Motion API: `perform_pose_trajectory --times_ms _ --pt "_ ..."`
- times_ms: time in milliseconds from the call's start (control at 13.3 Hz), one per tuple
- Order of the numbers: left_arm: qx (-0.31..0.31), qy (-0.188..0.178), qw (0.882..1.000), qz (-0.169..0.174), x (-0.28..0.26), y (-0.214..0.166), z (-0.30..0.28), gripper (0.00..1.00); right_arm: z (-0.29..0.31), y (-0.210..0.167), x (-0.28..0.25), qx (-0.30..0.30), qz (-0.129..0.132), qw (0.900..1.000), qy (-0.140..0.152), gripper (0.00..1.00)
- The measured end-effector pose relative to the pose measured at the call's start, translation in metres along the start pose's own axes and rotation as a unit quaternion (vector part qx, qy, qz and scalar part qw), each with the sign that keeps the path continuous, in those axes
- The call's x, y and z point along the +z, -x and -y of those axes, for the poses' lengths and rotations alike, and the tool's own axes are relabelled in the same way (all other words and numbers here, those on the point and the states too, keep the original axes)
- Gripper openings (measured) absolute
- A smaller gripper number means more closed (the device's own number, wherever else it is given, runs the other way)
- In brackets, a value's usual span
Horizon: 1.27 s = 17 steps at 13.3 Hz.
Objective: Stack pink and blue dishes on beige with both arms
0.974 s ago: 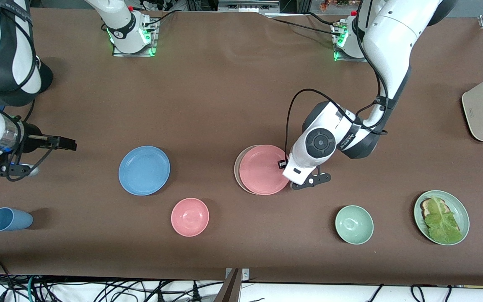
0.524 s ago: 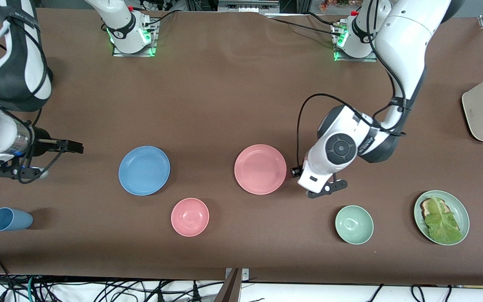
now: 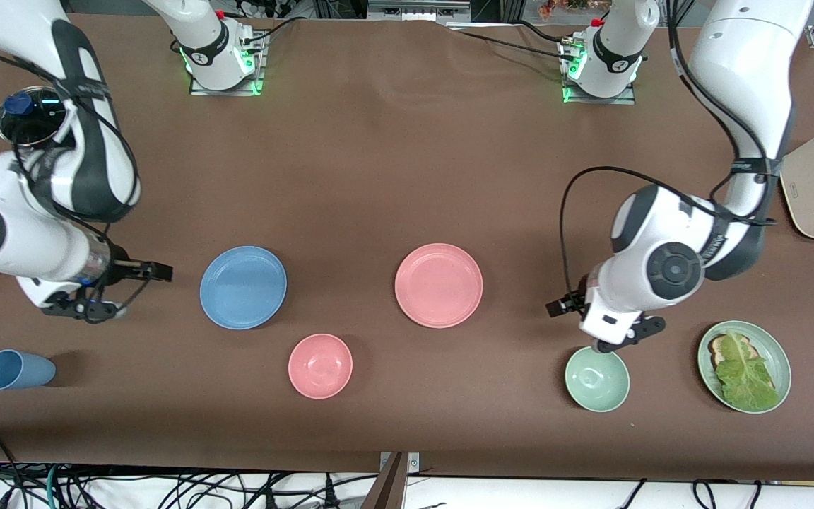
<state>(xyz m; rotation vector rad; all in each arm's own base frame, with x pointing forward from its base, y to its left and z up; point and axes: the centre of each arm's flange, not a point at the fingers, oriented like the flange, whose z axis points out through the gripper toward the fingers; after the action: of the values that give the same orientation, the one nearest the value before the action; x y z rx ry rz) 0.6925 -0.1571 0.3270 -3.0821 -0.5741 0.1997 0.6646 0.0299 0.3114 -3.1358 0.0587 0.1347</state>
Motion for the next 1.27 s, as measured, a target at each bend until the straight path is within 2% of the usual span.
perform_pose_trajectory --times_ms 450,599,674,899,1199,1274 --pt "0.047 -0.004 0.999 0.012 -0.016 -0.037 0.08 1.0 0.022 0.011 0.097 -0.015 -0.027 1.0 0.003 0.97" --pt "0.069 0.001 0.998 0.011 -0.028 -0.044 0.107 1.0 0.022 0.018 0.11 -0.016 -0.023 1.0 0.004 0.93" --pt "0.078 0.007 0.997 0.011 -0.038 -0.046 0.125 1.0 0.024 0.02 0.111 -0.018 -0.022 1.0 0.004 0.86" --pt "0.117 0.008 0.993 0.002 -0.078 -0.032 0.181 1.0 0.026 0.022 0.114 -0.015 -0.019 1.0 0.004 0.52" --pt "0.131 -0.007 0.99 -0.041 -0.154 0.028 0.2 1.0 0.029 0.023 0.114 -0.012 -0.018 1.0 0.004 0.08" --pt "0.134 -0.005 0.989 -0.056 -0.176 0.045 0.201 1.0 0.03 0.023 0.111 -0.012 -0.02 1.0 0.002 0.04"
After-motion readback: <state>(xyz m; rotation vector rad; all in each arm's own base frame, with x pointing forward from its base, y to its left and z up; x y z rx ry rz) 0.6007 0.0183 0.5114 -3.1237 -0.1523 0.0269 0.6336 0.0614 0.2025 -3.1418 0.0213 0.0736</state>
